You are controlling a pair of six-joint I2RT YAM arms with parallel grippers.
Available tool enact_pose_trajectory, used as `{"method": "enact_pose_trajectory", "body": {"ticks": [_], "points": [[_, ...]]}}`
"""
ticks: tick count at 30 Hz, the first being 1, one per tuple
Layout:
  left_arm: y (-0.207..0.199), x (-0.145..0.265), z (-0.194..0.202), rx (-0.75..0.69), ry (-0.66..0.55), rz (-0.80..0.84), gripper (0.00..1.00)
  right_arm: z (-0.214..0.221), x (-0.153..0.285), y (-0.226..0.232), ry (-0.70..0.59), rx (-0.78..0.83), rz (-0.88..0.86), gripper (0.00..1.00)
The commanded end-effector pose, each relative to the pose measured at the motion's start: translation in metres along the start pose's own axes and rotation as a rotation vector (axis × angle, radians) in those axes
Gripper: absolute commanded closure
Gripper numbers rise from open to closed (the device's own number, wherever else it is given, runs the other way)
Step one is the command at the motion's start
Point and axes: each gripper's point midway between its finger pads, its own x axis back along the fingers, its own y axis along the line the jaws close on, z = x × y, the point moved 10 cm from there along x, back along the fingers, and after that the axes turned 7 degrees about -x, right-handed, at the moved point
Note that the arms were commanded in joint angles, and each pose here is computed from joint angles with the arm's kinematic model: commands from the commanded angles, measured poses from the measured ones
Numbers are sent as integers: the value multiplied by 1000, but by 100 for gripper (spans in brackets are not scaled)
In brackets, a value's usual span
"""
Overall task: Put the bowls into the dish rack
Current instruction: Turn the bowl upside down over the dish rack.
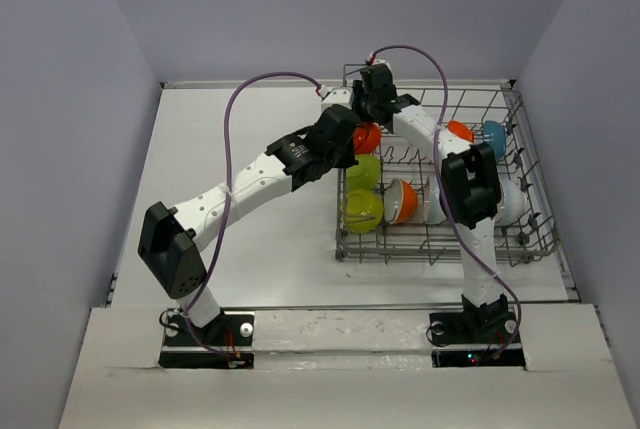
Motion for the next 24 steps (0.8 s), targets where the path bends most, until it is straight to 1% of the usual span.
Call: {"method": "enact_pose_trajectory", "body": {"ticks": [1, 7, 13, 24], "points": [[-11, 17, -28, 4, -98, 54, 100, -3, 19, 8, -10, -5, -42, 55], [-12, 17, -28, 6, -97, 53, 100, -1, 22, 6, -10, -2, -42, 55], [-12, 17, -28, 3, -96, 47, 100, -10, 24, 10, -39, 4, -45, 55], [-12, 19, -31, 7, -99, 45, 100, -54, 49, 22, -193, 18, -21, 51]]}}
